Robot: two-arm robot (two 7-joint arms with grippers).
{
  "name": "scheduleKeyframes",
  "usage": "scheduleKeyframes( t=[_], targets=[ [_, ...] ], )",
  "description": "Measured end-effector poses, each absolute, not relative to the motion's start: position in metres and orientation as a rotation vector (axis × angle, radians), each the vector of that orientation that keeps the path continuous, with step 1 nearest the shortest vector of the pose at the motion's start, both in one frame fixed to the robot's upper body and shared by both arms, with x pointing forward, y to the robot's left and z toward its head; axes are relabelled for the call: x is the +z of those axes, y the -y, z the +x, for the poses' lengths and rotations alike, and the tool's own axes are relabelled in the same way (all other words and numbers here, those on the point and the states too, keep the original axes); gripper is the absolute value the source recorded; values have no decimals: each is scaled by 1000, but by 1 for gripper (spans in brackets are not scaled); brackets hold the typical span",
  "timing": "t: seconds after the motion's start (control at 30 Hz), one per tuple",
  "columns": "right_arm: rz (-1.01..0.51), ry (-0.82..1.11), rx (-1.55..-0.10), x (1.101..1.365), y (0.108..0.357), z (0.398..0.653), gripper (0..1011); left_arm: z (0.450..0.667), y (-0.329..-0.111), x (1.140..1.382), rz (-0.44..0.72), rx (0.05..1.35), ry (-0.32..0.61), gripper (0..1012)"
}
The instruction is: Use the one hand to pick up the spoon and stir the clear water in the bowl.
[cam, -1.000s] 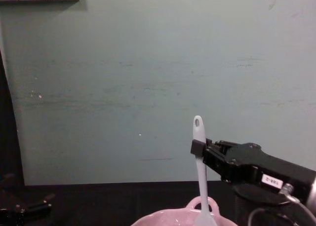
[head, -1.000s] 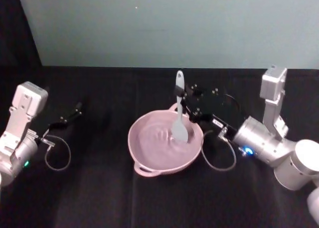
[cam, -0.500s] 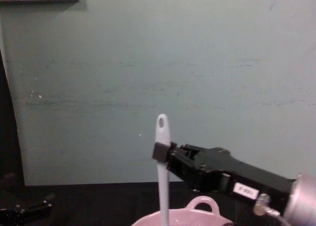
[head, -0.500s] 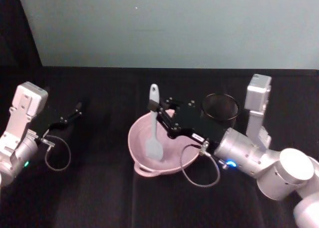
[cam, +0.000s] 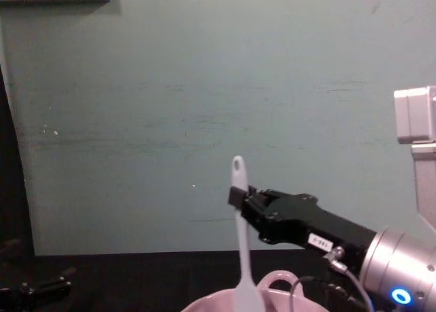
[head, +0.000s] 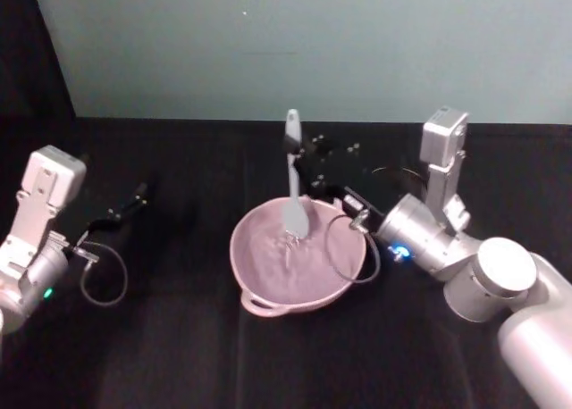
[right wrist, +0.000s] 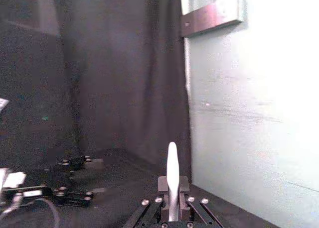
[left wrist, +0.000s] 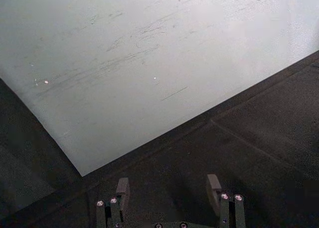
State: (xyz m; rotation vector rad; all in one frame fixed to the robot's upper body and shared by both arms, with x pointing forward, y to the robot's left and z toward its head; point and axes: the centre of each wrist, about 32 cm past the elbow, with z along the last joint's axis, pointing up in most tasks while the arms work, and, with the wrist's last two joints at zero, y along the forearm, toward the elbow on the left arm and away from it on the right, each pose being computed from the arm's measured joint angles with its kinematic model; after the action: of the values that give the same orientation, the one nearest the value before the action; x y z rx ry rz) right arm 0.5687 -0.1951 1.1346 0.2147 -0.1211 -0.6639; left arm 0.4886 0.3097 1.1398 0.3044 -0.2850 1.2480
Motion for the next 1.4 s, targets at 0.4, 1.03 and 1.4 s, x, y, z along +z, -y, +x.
scheduleKeyframes(
  t=[0.4, 1.03, 1.4],
  targets=[
    [168, 86, -622, 1144, 233, 544, 121, 489, -310, 1140, 304, 1248, 285, 1011],
    [226, 51, -483, 1142, 189, 537, 121, 489, -310, 1140, 304, 1248, 285, 1011],
    [229, 132, -644, 1135, 190, 566, 121, 489, -310, 1140, 304, 1248, 285, 1011]
  ],
)
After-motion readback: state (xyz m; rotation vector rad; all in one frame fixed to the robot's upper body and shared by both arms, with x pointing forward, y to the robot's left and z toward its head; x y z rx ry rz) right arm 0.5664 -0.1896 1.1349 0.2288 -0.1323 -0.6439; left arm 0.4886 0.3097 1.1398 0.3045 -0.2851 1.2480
